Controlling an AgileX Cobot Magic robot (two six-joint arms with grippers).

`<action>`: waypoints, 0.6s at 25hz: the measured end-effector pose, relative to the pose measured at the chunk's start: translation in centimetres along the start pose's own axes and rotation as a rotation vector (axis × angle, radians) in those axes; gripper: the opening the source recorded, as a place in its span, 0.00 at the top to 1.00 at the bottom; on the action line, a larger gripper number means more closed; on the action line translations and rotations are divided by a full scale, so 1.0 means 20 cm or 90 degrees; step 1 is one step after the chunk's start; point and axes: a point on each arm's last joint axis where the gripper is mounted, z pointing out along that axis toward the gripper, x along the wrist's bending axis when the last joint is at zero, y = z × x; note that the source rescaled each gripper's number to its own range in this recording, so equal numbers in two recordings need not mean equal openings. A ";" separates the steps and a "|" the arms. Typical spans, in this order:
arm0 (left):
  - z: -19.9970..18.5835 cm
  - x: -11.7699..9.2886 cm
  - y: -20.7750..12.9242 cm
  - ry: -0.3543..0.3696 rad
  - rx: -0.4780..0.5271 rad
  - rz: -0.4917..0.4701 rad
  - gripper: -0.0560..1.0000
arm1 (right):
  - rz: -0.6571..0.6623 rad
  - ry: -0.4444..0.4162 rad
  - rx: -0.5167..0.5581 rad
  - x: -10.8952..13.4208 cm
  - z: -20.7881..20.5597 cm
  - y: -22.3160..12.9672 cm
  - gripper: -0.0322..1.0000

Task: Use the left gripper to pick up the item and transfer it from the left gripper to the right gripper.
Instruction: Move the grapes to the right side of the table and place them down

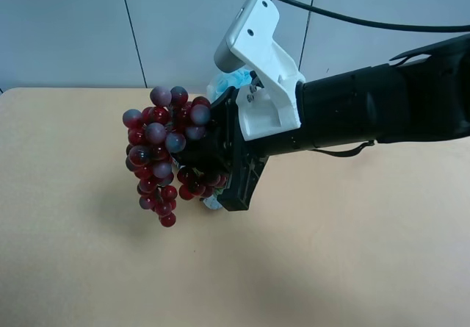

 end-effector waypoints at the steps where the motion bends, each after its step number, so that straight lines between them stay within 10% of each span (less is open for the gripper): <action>1: 0.00 0.00 0.00 0.000 0.000 0.000 0.00 | 0.001 0.000 0.000 0.00 0.00 0.00 0.96; 8: 0.00 0.00 0.00 0.038 0.000 -0.020 0.00 | 0.036 -0.001 0.000 0.00 0.00 0.00 0.97; 15: 0.00 -0.01 0.00 0.193 0.001 -0.098 0.00 | 0.104 -0.051 0.021 -0.04 0.00 -0.01 0.97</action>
